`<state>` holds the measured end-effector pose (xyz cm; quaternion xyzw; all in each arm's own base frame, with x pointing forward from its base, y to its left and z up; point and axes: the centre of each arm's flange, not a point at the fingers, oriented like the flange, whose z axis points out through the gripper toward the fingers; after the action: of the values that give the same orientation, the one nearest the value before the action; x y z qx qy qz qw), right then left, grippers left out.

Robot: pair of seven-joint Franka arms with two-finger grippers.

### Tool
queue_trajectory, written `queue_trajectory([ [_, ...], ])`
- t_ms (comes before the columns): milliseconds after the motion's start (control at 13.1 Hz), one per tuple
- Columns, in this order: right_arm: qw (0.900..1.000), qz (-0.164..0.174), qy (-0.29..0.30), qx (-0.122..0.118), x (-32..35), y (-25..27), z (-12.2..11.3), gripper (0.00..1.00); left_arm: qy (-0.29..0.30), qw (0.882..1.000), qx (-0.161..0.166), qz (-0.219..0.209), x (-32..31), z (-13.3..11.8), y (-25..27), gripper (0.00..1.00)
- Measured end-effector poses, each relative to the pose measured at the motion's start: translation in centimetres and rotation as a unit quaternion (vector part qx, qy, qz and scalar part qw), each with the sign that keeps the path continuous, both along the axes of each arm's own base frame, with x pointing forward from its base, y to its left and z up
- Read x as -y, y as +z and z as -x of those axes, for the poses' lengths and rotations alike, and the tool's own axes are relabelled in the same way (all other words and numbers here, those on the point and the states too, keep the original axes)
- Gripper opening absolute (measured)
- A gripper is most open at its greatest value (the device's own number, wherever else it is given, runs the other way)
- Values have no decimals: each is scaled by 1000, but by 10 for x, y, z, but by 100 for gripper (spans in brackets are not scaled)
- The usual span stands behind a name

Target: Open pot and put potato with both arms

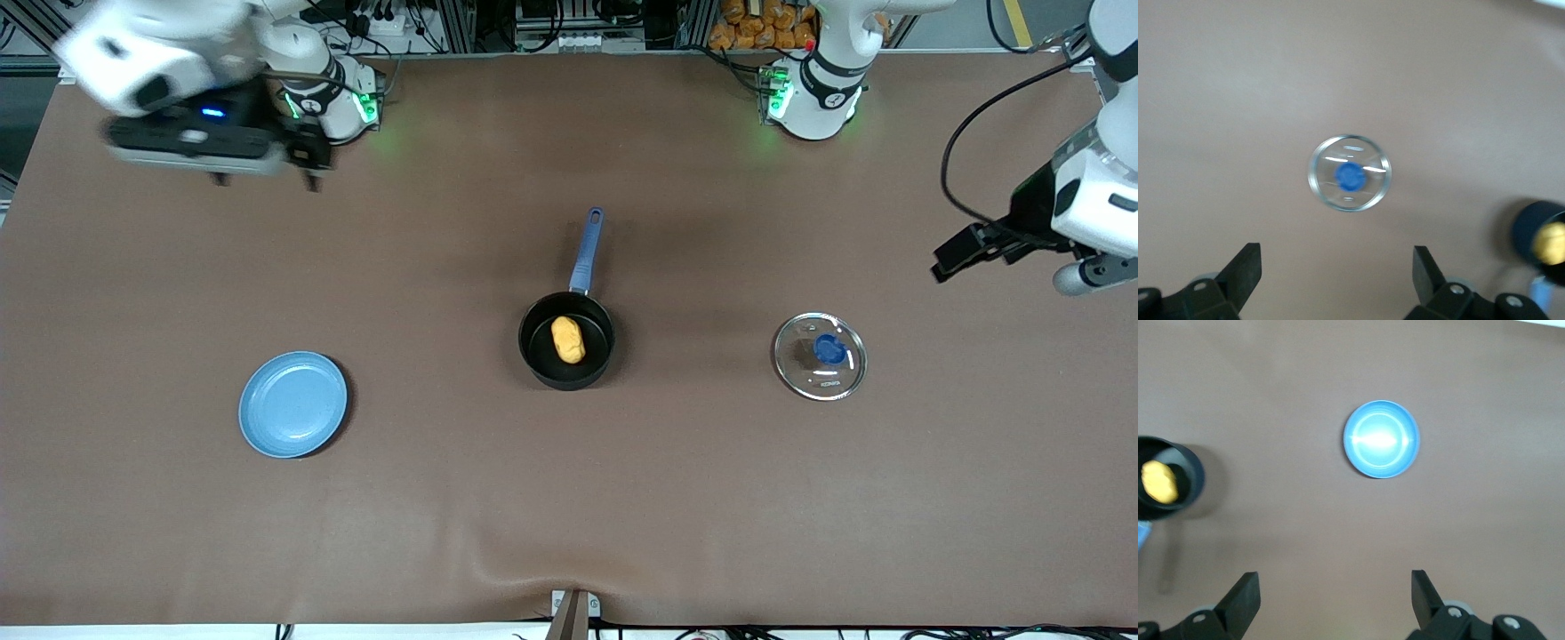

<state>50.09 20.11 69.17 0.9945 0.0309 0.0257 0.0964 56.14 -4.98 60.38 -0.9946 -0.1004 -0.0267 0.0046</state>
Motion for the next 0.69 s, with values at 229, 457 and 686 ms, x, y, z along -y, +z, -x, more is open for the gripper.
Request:
queue_trajectory([
  [229,999,-36,4,-24,98,8,-23,100,-49,999,-11,-16,-6,4,12,100],
  [457,997,-62,-24,-35,180,7,-32,100,-79,996,-37,-17,-8,14,14,100],
  [686,995,-83,-46,-35,205,7,-31,100,-96,994,-40,-18,-12,24,25,100],
])
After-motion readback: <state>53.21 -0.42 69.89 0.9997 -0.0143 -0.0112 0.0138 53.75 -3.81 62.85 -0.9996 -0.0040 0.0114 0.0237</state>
